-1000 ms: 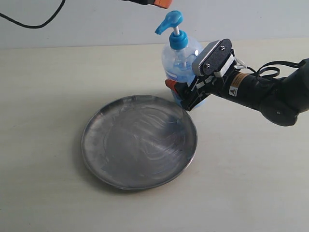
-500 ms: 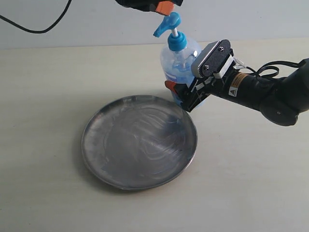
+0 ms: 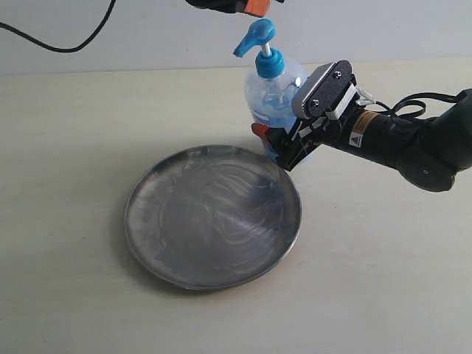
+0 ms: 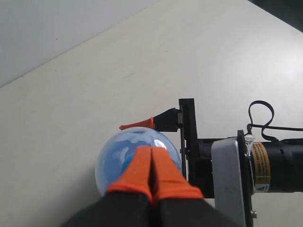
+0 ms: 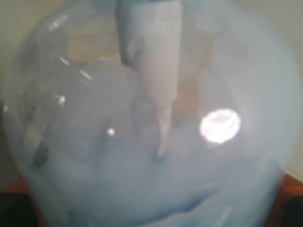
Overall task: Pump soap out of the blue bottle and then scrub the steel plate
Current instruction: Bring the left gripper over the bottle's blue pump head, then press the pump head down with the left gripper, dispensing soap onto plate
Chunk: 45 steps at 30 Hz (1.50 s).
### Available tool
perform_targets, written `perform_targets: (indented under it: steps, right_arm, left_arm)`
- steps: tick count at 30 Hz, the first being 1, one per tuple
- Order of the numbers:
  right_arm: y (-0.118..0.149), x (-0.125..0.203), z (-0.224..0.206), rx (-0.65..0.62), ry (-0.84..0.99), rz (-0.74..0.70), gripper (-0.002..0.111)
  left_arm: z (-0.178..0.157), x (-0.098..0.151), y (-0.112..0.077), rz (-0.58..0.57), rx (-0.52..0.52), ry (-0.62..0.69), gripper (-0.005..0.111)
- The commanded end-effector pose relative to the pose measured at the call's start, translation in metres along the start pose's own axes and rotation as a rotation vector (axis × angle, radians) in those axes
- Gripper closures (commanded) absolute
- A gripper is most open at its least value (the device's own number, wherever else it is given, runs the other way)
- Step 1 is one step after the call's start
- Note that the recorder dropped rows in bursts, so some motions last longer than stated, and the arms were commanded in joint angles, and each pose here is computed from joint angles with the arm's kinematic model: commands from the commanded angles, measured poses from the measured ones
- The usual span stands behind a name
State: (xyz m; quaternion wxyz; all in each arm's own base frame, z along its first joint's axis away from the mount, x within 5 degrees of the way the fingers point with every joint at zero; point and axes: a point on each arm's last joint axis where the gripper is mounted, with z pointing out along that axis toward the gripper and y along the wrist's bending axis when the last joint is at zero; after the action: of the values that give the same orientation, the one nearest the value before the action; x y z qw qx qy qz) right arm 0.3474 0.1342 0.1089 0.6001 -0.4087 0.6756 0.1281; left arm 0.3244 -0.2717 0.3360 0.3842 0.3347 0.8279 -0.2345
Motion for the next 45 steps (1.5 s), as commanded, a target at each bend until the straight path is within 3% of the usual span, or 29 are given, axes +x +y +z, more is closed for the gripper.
perform_targets:
  steps: [1,17,45]
  right_arm:
    - [-0.003,-0.011,0.000,0.005,-0.055,-0.027,0.108]
    - [-0.003,-0.011,0.000,0.005,-0.055,-0.027,0.108]
    - [0.000,-0.011,0.000,-0.025,-0.064,-0.048,0.108]
  left_arm:
    - [-0.003,-0.004,-0.002,-0.004,0.004,-0.026,0.107]
    - [0.011,0.007,-0.001,-0.019,0.027,0.057,0.107]
    - [0.011,0.011,-0.002,-0.009,0.032,0.093,0.107]
